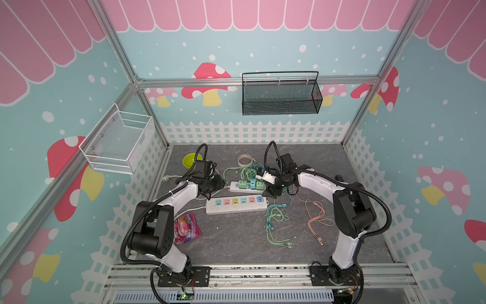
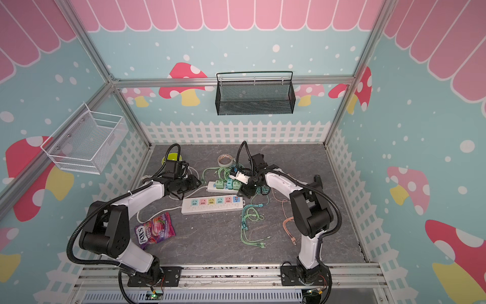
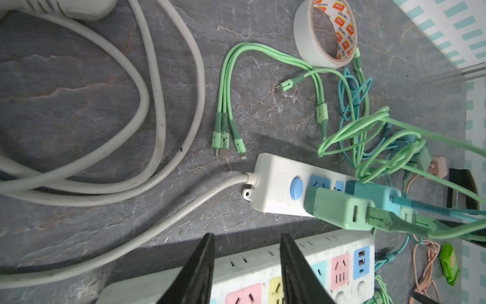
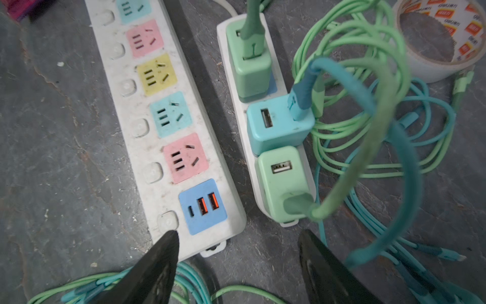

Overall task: Insert plugs into power strip
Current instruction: Insert the plug into the socket.

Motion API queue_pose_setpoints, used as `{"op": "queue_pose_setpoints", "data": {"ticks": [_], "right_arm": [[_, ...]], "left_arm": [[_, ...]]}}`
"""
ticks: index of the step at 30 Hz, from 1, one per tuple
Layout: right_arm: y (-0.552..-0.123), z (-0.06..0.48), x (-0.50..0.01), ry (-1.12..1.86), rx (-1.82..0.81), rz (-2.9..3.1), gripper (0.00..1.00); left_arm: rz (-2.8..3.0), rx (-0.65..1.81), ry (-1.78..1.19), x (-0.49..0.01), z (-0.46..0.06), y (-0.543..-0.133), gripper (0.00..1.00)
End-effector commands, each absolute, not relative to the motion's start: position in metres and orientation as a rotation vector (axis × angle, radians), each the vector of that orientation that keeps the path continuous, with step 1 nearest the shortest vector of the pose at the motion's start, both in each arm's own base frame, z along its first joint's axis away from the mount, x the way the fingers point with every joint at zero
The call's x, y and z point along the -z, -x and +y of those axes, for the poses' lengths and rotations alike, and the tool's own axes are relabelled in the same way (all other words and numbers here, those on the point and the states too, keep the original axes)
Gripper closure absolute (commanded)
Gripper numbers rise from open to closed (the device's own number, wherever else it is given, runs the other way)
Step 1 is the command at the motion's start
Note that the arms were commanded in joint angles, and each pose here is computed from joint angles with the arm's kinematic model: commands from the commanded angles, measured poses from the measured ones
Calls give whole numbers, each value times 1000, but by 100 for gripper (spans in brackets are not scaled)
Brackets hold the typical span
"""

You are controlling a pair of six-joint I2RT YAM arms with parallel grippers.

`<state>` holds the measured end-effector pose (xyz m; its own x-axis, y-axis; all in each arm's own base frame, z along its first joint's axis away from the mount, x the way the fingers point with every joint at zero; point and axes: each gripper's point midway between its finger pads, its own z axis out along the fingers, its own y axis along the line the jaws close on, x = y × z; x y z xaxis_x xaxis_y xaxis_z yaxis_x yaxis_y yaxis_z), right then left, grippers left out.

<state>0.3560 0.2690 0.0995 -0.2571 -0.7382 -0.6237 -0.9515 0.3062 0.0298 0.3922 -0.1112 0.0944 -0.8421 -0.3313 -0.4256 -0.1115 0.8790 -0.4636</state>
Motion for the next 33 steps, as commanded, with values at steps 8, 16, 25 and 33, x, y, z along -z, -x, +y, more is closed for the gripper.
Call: {"op": "queue_pose_setpoints", "data": {"ticks": [8, 16, 25, 33], "right_arm": [[-313, 268, -137, 1430, -720, 1985, 25], [-337, 248, -168, 1169, -540, 1989, 26], [-376, 194, -188, 780, -283, 2075, 22], [-396, 136, -199, 409, -199, 2101, 20]], "left_arm": [[2515, 579, 304, -105, -104, -387, 54], [2494, 579, 294, -112, -103, -378, 50], [2448, 589, 294, -129, -100, -369, 47], [2404, 582, 291, -147, -97, -361, 45]]}}
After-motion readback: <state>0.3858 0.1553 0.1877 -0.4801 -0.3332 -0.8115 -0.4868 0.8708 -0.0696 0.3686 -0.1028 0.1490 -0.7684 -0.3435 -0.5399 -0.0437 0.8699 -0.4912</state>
